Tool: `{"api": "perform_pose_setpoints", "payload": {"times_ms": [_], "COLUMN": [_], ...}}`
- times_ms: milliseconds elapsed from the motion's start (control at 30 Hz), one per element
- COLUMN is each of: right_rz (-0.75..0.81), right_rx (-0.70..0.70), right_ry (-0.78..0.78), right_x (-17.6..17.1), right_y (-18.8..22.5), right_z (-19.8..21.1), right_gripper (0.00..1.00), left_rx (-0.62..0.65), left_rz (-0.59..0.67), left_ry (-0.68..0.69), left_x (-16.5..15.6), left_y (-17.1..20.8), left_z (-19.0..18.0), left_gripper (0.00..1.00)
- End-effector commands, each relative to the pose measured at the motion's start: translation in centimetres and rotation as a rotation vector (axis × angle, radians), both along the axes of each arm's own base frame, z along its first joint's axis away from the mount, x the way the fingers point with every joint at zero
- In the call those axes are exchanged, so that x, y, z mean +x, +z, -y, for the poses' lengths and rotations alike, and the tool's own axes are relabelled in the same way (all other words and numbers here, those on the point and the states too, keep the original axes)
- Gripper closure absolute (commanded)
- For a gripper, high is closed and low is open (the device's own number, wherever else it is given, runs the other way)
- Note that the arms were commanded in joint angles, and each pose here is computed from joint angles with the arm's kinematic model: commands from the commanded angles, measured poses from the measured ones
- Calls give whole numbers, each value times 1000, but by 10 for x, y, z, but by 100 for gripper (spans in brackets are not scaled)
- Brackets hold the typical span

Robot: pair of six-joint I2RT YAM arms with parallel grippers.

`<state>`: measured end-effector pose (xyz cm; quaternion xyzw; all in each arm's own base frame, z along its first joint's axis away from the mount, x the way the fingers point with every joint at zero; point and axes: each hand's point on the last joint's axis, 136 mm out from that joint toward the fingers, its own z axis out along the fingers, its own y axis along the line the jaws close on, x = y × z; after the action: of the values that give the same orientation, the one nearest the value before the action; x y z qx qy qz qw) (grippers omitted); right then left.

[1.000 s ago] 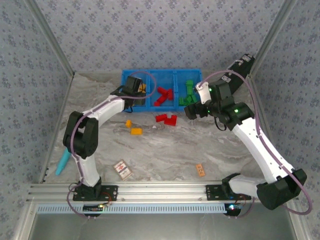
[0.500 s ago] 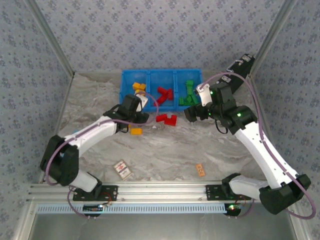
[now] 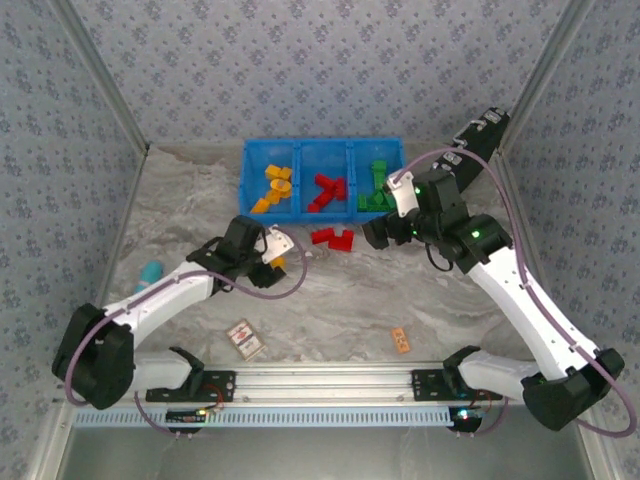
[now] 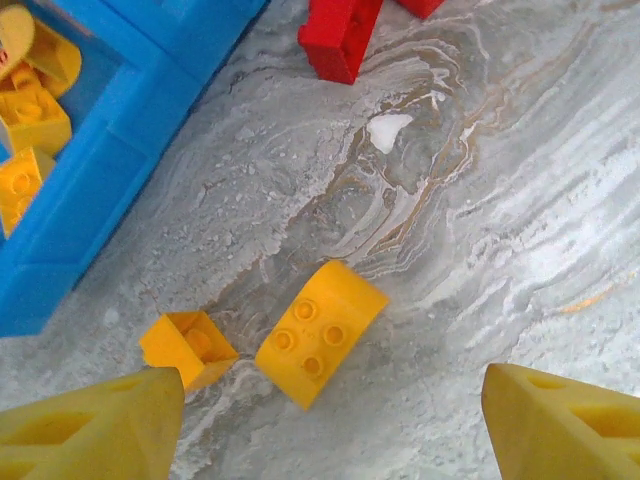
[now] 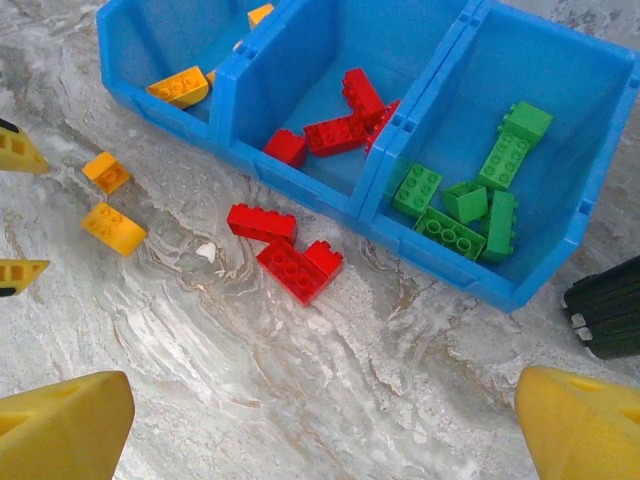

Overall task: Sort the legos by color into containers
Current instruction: Pick up the lego from the center of the table.

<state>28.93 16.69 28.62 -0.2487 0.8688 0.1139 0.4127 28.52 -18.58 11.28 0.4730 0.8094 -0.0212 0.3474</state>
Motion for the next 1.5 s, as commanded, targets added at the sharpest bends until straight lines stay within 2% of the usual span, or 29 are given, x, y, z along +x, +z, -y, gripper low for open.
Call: {"api": "perform_pose_setpoints", "payload": {"times_ms": [0, 267, 467, 600, 667, 833, 1000, 1467], "right_rz": [37, 93, 65, 55, 19, 8, 57, 22], "right_rx": [28, 110, 91, 74, 50, 0, 33, 31], "right_ry": [-25, 20, 38, 35, 40, -1, 22, 25], "right_x": [-4, -1, 1, 5, 4, 8, 6, 16], "right_y": [8, 26, 13, 7, -12, -27, -23, -37], "right_z": [5, -9, -13, -12, -11, 1, -1, -2], "right_gripper": [0, 0, 0, 0, 0, 0, 0, 0], "left_rx": [26, 57, 107, 158, 165, 206, 230, 284], "left_rz": [51, -38, -43, -24, -35, -50, -20, -67], "left_ry": [-146, -279, -317, -312, -322, -327, -319, -303], "left_x": [-6, -18, -10, 3, 6, 16, 29, 54], "left_y": [11, -16, -36, -47, -51, -65, -67, -81], "left_z": [-1, 3, 4, 1, 3, 2, 1, -4], "left_gripper": [22, 22, 22, 23, 23, 24, 23, 23]}}
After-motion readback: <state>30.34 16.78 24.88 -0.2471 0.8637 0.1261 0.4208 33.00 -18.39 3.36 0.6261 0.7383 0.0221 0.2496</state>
